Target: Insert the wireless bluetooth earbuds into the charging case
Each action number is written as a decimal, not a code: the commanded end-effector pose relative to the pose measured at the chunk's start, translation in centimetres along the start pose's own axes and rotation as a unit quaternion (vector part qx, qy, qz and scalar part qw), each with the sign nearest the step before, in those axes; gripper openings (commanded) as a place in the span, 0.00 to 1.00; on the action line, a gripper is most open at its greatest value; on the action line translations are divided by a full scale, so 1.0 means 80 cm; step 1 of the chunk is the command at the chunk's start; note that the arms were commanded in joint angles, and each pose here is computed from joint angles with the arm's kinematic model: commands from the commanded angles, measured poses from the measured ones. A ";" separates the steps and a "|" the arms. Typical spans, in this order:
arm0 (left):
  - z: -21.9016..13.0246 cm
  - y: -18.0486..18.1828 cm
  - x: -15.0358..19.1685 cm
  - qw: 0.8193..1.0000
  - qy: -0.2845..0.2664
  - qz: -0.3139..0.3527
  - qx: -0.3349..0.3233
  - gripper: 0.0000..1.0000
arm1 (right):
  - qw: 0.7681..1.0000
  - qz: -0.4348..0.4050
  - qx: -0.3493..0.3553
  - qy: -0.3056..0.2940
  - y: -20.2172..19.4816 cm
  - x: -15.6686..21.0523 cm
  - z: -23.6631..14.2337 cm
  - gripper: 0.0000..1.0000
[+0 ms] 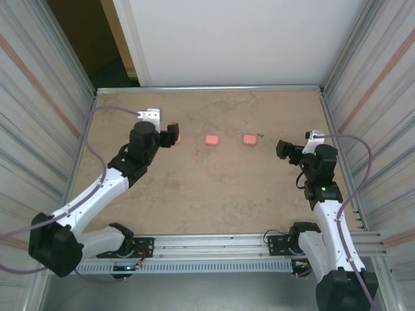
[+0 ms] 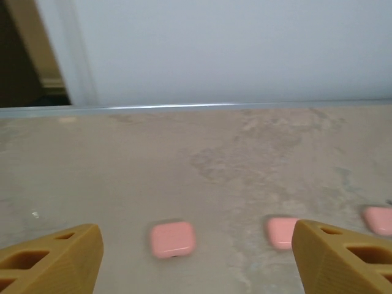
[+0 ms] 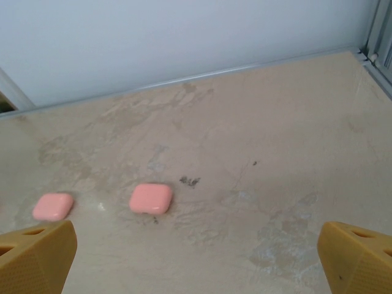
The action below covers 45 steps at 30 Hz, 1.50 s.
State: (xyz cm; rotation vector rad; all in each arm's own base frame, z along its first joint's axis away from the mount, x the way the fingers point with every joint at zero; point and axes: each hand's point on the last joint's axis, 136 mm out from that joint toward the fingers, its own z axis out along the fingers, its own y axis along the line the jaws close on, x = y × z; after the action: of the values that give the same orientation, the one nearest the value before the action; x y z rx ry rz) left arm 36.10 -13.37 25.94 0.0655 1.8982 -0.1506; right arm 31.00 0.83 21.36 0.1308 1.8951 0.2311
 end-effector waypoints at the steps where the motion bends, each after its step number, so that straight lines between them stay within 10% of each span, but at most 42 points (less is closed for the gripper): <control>1: -0.014 0.040 -0.004 0.998 -0.032 0.012 -0.055 0.82 | 0.998 -0.038 0.007 -0.055 -0.006 -0.016 0.009 0.99; 45: -0.016 0.172 0.114 0.982 -0.033 0.044 -0.178 0.99 | 0.997 -0.062 0.013 -0.046 -0.047 0.101 0.104 0.99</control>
State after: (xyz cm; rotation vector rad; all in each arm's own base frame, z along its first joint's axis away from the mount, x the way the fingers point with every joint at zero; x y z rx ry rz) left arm 32.97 0.42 15.77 -0.1050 1.8848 0.2685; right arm 35.94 -0.22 9.54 0.0617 1.8744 0.1361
